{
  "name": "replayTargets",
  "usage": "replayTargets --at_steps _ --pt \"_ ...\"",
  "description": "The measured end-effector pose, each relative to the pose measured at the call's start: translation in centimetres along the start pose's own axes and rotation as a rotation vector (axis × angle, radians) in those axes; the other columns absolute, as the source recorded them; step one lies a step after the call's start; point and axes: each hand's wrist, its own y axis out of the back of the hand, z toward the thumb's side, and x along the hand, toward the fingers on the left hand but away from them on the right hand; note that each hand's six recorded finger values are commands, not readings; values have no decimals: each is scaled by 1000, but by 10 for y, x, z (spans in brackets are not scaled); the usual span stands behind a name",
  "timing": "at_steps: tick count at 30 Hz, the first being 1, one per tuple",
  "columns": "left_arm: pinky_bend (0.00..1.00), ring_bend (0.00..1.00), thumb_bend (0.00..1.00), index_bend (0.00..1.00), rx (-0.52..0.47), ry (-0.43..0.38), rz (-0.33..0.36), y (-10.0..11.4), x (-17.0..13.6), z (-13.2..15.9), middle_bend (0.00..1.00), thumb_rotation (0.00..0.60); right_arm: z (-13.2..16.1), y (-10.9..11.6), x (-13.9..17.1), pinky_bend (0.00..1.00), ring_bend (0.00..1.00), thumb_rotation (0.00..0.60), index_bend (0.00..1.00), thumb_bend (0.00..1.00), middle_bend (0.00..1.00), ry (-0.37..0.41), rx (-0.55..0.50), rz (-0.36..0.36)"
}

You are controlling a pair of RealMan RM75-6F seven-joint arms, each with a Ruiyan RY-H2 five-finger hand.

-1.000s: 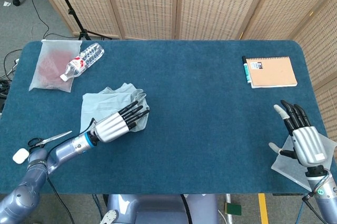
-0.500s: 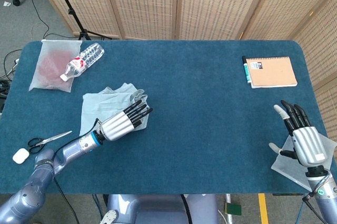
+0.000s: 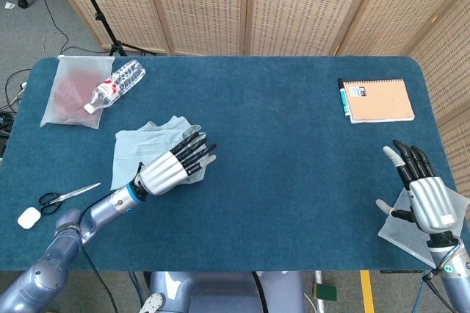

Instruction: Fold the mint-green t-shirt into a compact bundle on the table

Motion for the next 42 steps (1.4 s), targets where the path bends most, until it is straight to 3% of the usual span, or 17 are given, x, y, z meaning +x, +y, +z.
replayTargets --at_steps 7,10,18,23,32,42 --pt "0 0 207 0 -98 107 74 22 -8 -34 0 600 1 0 0 0 0 600 0 0 0 3 -3 0" --pt "0 0 207 0 -120 160 72 26 -17 -51 0 600 2 0 1 0 0 600 0 0 0 5 -4 1" --pt "0 0 206 0 -168 277 -97 -6 -39 -69 0 600 3 -2 0 0 0 600 0 0 0 8 -2 8" --pt "0 0 208 0 -252 372 -161 -29 -36 -69 0 600 2 -3 0 0 0 600 0 0 0 4 0 12" --pt "0 0 212 0 -360 453 -183 -51 0 -54 0 600 -1 -2 -1 0 0 600 0 0 0 -3 -2 12" --pt "0 0 213 0 -317 429 -190 -55 27 -43 0 600 -2 -1 -2 0 0 600 0 0 0 -10 -8 13"
